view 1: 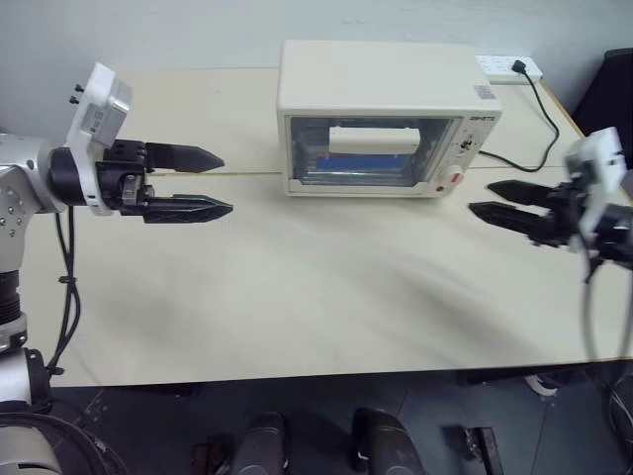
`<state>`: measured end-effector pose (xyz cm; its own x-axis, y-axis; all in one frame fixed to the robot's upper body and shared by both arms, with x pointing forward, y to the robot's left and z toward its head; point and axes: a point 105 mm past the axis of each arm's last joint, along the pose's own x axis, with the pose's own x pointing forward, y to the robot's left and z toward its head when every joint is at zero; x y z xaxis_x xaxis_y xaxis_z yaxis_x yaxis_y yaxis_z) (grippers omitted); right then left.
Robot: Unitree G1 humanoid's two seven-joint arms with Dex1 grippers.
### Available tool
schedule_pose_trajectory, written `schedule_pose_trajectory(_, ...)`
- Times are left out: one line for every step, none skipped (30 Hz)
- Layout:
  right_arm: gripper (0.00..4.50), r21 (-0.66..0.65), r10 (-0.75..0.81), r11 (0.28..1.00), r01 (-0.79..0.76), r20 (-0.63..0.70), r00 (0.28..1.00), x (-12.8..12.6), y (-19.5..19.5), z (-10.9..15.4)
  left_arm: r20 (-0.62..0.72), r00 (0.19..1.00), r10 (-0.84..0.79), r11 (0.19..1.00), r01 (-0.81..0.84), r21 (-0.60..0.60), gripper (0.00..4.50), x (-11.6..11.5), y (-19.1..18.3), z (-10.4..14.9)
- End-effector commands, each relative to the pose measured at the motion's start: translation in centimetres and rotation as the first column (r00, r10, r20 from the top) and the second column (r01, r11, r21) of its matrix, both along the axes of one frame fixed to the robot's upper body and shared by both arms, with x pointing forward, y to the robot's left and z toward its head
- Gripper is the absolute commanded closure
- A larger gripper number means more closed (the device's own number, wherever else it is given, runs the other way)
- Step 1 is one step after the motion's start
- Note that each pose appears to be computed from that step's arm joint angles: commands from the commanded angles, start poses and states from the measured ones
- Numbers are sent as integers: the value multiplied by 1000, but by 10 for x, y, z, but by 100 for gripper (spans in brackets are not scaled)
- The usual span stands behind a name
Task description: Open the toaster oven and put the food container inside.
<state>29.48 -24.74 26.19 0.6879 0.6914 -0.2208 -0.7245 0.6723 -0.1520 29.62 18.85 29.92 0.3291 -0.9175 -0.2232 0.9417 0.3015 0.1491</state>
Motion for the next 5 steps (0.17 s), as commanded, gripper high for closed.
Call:
schedule_pose_trajectory(85,-6,80,997,-80,4,997,-24,-12,26,68,997,38,999,-38,0,0,-3,13,14)
schedule_pose_trajectory(85,-8,79,997,-79,3,997,-26,-15,29,70,997,42,999,-42,-2,0,-3,15,15)
schedule_pose_trajectory(85,1,66,998,-66,15,998,-27,-20,34,77,996,52,999,-51,-7,0,-2,17,17)
schedule_pose_trajectory(85,12,52,999,-53,30,998,-27,-24,37,86,994,61,998,-61,-9,0,-2,19,18)
schedule_pose_trajectory(85,20,43,999,-44,40,998,-27,-27,39,92,993,68,998,-67,-9,0,-1,20,19)
